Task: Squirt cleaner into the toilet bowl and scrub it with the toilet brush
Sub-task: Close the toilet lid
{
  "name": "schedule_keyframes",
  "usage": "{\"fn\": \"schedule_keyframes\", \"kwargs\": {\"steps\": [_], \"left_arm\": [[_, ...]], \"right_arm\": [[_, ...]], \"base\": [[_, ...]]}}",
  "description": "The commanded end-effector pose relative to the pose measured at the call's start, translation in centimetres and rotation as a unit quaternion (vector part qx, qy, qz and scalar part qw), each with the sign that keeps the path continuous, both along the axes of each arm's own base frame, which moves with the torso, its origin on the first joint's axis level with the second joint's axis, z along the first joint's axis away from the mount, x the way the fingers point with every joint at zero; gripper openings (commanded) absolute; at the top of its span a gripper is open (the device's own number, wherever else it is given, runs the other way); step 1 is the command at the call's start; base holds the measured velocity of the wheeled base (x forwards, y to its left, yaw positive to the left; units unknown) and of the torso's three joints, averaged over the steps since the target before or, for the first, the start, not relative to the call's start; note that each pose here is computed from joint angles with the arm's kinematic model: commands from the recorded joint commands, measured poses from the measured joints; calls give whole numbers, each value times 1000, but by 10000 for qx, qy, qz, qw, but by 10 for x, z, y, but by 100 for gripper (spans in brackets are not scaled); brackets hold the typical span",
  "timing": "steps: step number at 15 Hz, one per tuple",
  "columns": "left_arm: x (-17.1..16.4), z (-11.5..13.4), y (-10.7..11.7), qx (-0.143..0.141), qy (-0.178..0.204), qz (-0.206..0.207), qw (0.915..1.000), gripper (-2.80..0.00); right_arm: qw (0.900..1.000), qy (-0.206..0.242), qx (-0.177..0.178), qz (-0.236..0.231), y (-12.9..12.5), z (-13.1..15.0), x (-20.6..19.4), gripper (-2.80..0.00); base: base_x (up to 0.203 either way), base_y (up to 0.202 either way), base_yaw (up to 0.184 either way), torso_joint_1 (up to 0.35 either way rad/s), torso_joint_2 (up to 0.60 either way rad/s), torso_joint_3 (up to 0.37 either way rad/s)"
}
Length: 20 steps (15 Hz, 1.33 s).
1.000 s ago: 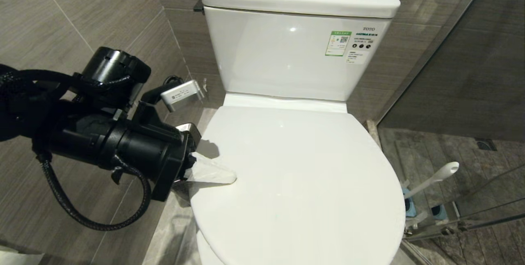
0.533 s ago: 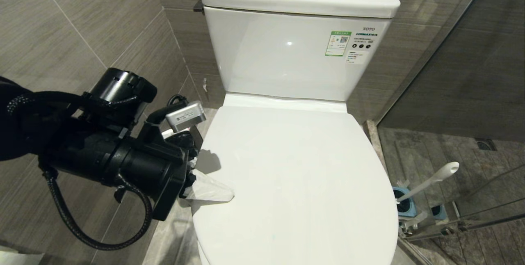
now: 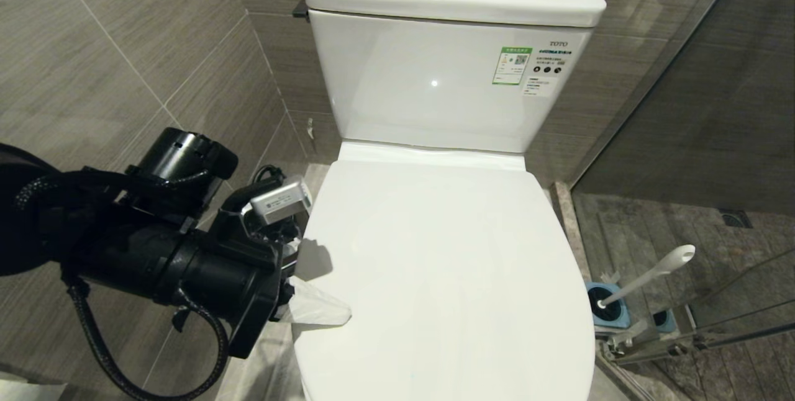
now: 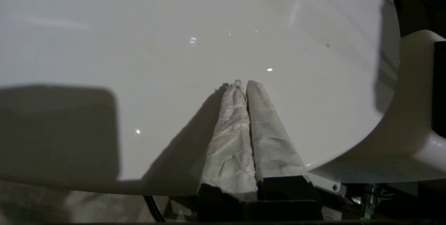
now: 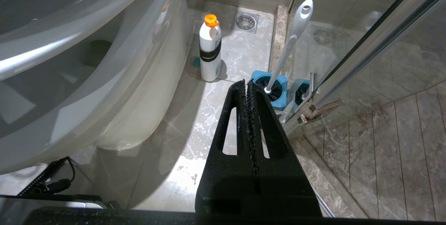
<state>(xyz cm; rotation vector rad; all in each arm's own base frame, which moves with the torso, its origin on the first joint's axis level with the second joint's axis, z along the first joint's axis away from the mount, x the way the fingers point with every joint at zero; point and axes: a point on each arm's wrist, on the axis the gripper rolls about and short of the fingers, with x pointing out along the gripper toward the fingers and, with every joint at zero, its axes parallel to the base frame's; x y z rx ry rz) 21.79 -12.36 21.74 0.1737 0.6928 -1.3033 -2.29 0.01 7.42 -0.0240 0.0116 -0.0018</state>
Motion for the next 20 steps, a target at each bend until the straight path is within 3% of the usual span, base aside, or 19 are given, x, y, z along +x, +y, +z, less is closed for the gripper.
{"fn": "schedule_keyframes", "kwargs": {"steps": [1, 4, 5, 7, 9, 13, 17, 20], "left_arm": [[0, 24, 8, -268, -414, 101, 9987, -280], [7, 68, 22, -686, -1061, 543, 9905, -280], [9, 83, 25, -852, -1090, 731, 9877, -280], [5, 112, 31, -1290, -720, 1243, 9812, -280], [-5, 135, 44, -1587, -651, 1698, 9704, -280], [-24, 152, 60, -1560, -1149, 2388, 9515, -280], [-35, 151, 63, -1327, -1068, 2701, 9477, -280], [-40, 152, 65, -1181, -1193, 3037, 9379, -280]], "right_arm": [[10000, 4, -2, 2, 0, 0, 0, -280], [10000, 7, -2, 2, 0, 0, 0, -280], [10000, 4, -2, 2, 0, 0, 0, -280], [10000, 11, -2, 2, 0, 0, 0, -280], [10000, 4, -2, 2, 0, 0, 0, -280], [10000, 4, -2, 2, 0, 0, 0, -280], [10000, 4, -2, 2, 0, 0, 0, -280], [10000, 9, -2, 2, 0, 0, 0, -280]], "base": [[0, 0, 0, 0, 0, 0], [0, 0, 0, 0, 0, 0], [0, 0, 0, 0, 0, 0], [0, 0, 0, 0, 0, 0], [0, 0, 0, 0, 0, 0], [0, 0, 0, 0, 0, 0], [0, 0, 0, 0, 0, 0], [0, 0, 0, 0, 0, 0]]}}
